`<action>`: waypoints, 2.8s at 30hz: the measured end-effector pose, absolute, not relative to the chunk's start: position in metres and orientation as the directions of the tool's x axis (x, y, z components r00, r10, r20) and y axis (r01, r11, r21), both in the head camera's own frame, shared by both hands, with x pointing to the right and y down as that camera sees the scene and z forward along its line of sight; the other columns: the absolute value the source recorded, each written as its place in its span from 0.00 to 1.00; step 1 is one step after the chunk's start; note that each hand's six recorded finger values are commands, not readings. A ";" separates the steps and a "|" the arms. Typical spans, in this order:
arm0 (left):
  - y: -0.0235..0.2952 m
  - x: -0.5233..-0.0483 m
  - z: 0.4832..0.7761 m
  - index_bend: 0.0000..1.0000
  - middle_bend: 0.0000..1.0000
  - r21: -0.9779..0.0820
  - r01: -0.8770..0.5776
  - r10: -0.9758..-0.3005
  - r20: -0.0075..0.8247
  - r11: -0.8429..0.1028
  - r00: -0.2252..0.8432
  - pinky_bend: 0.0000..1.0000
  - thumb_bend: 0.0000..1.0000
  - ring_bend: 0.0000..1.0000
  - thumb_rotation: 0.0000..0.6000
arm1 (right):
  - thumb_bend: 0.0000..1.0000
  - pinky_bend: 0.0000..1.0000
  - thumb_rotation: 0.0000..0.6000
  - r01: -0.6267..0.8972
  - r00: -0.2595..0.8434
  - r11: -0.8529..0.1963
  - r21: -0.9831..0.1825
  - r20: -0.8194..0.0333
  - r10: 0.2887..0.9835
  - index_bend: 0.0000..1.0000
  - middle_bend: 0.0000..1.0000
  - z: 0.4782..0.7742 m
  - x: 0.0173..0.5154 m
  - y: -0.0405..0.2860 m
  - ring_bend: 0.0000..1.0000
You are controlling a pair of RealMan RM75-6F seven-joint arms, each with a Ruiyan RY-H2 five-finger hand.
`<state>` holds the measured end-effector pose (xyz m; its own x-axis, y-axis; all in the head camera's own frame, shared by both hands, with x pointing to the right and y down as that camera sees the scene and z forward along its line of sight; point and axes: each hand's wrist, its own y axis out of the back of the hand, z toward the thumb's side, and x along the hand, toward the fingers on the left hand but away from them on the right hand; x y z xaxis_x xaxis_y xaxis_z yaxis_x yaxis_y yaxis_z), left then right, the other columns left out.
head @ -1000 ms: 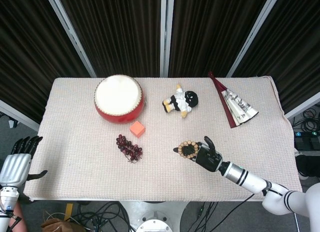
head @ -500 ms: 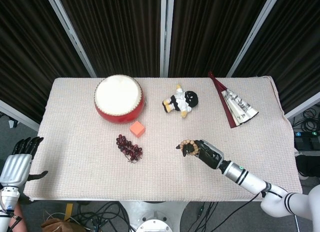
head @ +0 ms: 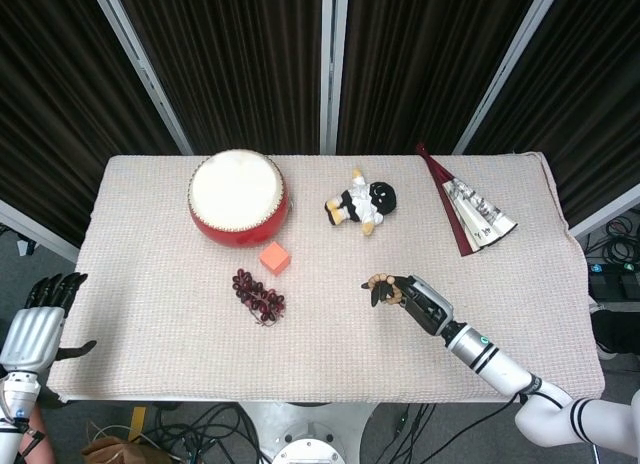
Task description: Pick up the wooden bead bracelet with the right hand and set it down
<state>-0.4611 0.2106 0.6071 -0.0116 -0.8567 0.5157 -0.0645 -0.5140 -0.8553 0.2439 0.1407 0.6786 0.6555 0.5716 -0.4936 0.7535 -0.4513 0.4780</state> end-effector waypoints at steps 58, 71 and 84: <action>0.205 -0.453 0.611 0.08 0.08 -0.847 -0.053 -0.848 0.530 -0.530 0.006 0.00 0.00 0.00 1.00 | 0.14 0.00 0.29 0.797 0.604 -0.500 0.340 -0.489 0.630 0.33 0.43 0.681 0.283 0.125 0.13; 0.207 -0.453 0.613 0.08 0.08 -0.841 -0.062 -0.843 0.538 -0.537 0.005 0.00 0.00 0.00 1.00 | 0.00 0.00 0.29 0.710 0.505 -0.684 -0.167 -0.556 0.660 0.34 0.43 0.704 0.294 0.117 0.12; 0.208 -0.456 0.615 0.08 0.08 -0.840 -0.071 -0.843 0.539 -0.537 0.003 0.00 0.00 0.00 1.00 | 0.00 0.00 0.29 0.066 0.402 -0.689 -0.722 -0.613 0.680 0.00 0.12 0.735 0.292 0.116 0.00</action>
